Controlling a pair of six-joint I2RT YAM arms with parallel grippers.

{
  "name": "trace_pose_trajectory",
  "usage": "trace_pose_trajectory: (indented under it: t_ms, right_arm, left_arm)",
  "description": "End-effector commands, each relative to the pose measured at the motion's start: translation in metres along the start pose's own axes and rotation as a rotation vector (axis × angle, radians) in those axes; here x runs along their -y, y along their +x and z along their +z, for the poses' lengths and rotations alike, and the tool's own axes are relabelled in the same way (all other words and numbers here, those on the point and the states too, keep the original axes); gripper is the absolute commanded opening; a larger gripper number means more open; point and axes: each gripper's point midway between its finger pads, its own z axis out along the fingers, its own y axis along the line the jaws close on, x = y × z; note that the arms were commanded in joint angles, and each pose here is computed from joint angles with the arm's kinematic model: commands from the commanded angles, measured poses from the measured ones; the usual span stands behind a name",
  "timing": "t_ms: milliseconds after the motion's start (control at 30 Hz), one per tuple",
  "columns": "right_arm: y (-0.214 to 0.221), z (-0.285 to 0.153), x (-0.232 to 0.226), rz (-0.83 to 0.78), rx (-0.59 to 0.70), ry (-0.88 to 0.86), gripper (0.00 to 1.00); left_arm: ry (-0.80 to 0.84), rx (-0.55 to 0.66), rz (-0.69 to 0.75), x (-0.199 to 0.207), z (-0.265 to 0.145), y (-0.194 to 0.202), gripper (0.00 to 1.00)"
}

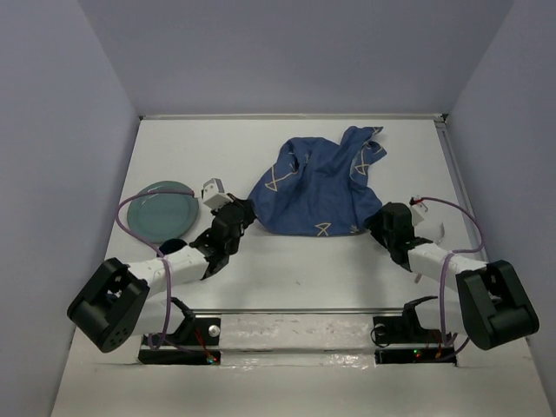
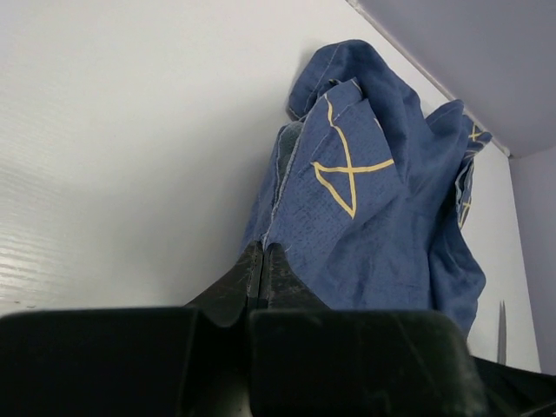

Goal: Set the dinner table for one person

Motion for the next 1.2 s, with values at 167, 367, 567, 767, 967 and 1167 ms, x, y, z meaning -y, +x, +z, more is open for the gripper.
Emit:
trace_pose_trajectory:
  t_ms: [167, 367, 567, 767, 967, 1167]
  right_arm:
    - [-0.013, 0.027, -0.023, 0.186, 0.007, -0.107, 0.53]
    - [-0.015, 0.03, -0.019, 0.279, 0.024, -0.102, 0.44]
    - [-0.03, 0.031, -0.017, 0.282, 0.097, -0.091, 0.16]
    - [-0.061, 0.019, -0.029, 0.208, 0.215, -0.138, 0.0]
    - [-0.112, -0.035, -0.058, 0.087, 0.344, -0.236, 0.0]
    - [-0.197, -0.168, -0.099, 0.025, 0.576, -0.42, 0.0]
  left_arm:
    - [0.01, 0.073, 0.047, 0.002, -0.007, -0.022, 0.0]
    - [0.017, 0.082, 0.066, 0.006, -0.008, -0.028, 0.0]
    - [0.024, 0.098, 0.077, 0.013, -0.009, -0.037, 0.0]
    - [0.025, 0.152, 0.098, 0.021, -0.013, -0.057, 0.0]
    - [0.099, 0.283, 0.073, 0.056, -0.043, -0.121, 0.0]
    - [0.174, 0.459, -0.013, 0.089, -0.101, -0.208, 0.0]
